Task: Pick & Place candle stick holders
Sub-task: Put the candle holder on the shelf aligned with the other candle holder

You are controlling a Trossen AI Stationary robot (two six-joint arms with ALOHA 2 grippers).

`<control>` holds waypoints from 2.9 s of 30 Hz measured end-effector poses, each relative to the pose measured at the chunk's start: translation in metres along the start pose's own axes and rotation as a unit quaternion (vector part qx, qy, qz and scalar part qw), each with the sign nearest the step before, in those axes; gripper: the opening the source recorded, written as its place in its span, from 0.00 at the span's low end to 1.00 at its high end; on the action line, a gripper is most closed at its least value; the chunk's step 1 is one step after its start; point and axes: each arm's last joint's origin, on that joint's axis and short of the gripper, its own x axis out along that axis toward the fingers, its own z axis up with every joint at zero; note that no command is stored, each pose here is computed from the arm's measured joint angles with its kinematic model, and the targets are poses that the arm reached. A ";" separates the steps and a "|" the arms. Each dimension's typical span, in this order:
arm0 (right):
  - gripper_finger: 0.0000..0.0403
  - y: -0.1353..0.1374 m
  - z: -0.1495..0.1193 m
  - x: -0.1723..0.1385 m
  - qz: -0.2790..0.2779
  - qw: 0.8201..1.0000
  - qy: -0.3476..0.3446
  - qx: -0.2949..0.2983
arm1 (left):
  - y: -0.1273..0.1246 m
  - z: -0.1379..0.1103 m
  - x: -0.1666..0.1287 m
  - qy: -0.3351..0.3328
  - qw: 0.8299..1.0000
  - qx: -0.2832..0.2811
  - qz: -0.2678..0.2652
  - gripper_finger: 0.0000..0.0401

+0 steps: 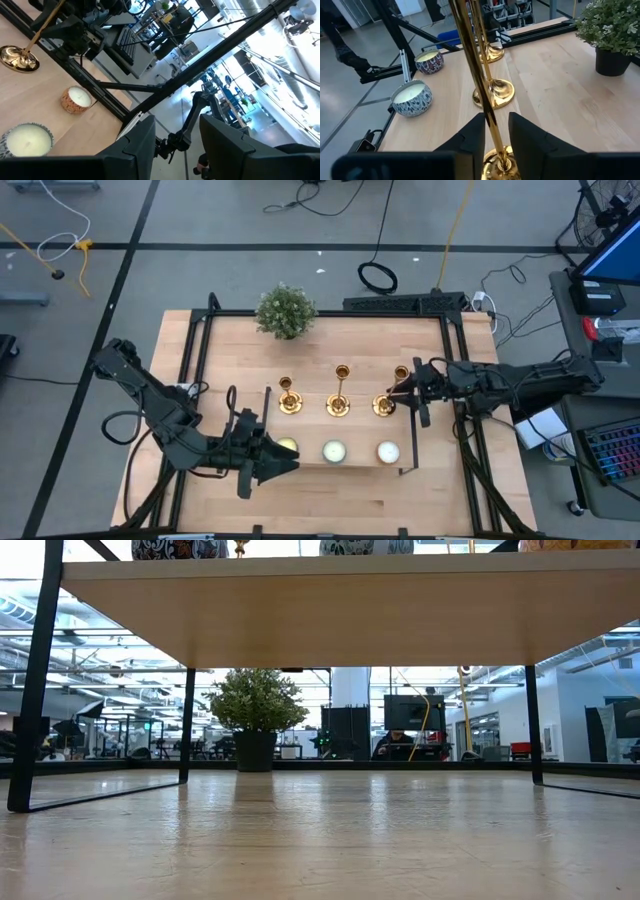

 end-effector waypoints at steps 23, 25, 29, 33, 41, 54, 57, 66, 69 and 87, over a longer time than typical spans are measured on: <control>0.06 0.007 -0.002 -0.001 0.019 1.000 0.005 -0.007 | 0.000 0.000 0.000 0.007 1.000 0.003 -0.005 0.40; 0.06 0.007 -0.003 -0.001 0.018 1.000 0.009 -0.009 | 0.000 0.000 0.000 0.007 1.000 0.004 -0.005 0.40; 0.06 0.007 -0.003 -0.001 0.017 1.000 0.012 -0.009 | 0.000 0.000 0.000 0.007 1.000 0.006 -0.004 0.40; 0.06 0.006 -0.004 -0.001 0.016 1.000 0.012 -0.009 | 0.000 0.000 0.000 0.007 1.000 0.007 -0.004 0.40; 0.08 0.007 -0.004 -0.001 0.019 1.000 0.013 -0.013 | 0.000 0.000 0.000 0.007 1.000 0.007 -0.004 0.40; 0.14 0.006 -0.006 0.004 0.003 0.999 0.024 -0.024 | 0.000 0.000 0.000 0.007 1.000 0.007 -0.004 0.40; 0.14 0.006 -0.007 0.007 0.000 0.999 0.027 -0.026 | 0.000 0.000 0.000 0.007 1.000 0.007 -0.004 0.40; 0.14 0.005 -0.008 0.009 -0.016 0.999 0.030 -0.034 | 0.000 0.000 0.000 0.007 1.000 0.004 -0.004 0.40; 0.14 0.005 -0.008 0.009 -0.016 0.999 0.030 -0.035 | 0.000 0.000 0.000 0.007 1.000 0.004 -0.005 0.40; 0.14 0.003 -0.007 -0.006 -0.025 0.999 0.019 -0.035 | 0.000 0.000 0.001 0.007 1.000 0.006 -0.004 0.40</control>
